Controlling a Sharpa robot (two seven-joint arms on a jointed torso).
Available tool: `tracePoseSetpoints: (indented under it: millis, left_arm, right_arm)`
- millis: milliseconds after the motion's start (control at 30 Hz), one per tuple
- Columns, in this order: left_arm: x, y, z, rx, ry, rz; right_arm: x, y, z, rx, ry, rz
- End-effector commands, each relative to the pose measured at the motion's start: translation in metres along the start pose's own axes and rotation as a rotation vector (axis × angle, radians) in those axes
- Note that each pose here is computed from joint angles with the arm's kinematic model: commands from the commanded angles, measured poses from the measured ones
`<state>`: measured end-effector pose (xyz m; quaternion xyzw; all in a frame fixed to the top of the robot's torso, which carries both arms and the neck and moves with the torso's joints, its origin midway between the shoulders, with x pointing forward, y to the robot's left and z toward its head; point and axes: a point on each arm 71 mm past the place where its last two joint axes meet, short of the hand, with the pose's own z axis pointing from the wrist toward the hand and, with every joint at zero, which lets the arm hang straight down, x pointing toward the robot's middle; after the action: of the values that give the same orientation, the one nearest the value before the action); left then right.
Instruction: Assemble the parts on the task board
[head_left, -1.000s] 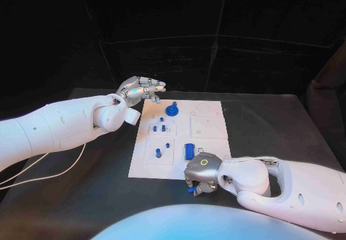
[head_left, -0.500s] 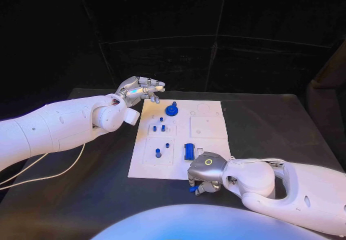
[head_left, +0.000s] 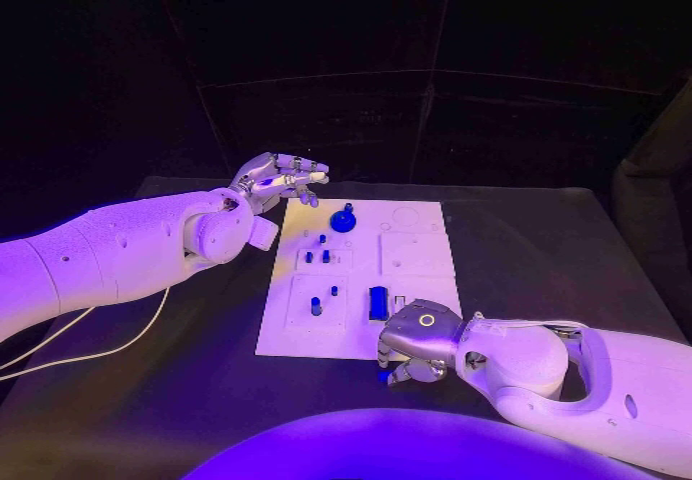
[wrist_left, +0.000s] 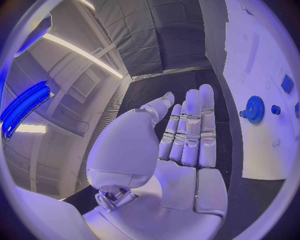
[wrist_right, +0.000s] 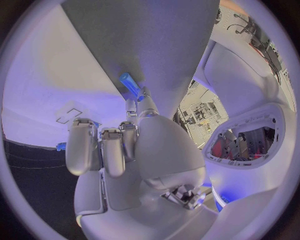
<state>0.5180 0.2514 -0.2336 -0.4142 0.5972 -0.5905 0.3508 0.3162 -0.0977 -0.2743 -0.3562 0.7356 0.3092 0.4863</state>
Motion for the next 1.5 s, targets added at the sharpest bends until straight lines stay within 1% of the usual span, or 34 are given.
tracePoseSetpoints:
  millis: [33,200,300,400,500,533,633,767,867,1067,1200,1433,1500]
  left_arm:
    - [0.0006,-0.0016,0.0003,0.008,0.007,-0.006]
    - [0.0001,-0.0016,0.0001,0.008,0.006,-0.006]
    - [-0.0001,-0.0016,0.0001,0.008,0.005,-0.006]
    - [-0.0003,-0.0015,0.0001,0.007,0.005,-0.005]
    - [-0.0004,-0.0015,0.0003,0.007,0.004,-0.005]
    - [-0.0003,-0.0014,0.0003,0.007,0.004,-0.005]
    - [-0.0003,-0.0014,0.0005,0.007,0.004,-0.005]
    - [-0.0003,-0.0014,0.0009,0.007,0.004,-0.004]
    - [0.0002,-0.0013,0.0014,0.007,0.005,-0.005]
    - [0.0005,-0.0011,0.0018,0.007,0.006,-0.005]
    - [0.0006,-0.0011,0.0019,0.006,0.006,-0.005]
    - [0.0005,-0.0010,0.0017,0.005,0.007,-0.005]
    - [0.0001,-0.0010,0.0016,0.005,0.006,-0.005]
  right_arm:
    - [-0.007,0.001,-0.004,-0.032,-0.091,0.069]
    - [-0.006,-0.004,-0.011,-0.017,-0.098,0.122]
    - [-0.005,-0.007,-0.014,-0.005,-0.089,0.141]
    - [-0.002,-0.009,-0.016,0.001,-0.054,0.147]
    - [0.004,-0.012,-0.018,0.008,0.006,0.146]
    - [0.004,-0.012,-0.018,0.009,0.014,0.146]
    - [0.008,-0.015,-0.019,0.020,0.060,0.132]
    - [0.011,-0.017,-0.019,0.023,0.087,0.105]
    - [0.012,-0.019,-0.018,0.013,0.088,0.094]
    - [0.012,-0.021,-0.019,0.007,0.065,0.084]
    - [0.011,-0.021,-0.017,0.005,0.053,0.079]
    - [0.010,-0.018,-0.014,-0.001,0.047,0.075]
    - [0.009,-0.018,-0.014,0.000,0.037,0.073]
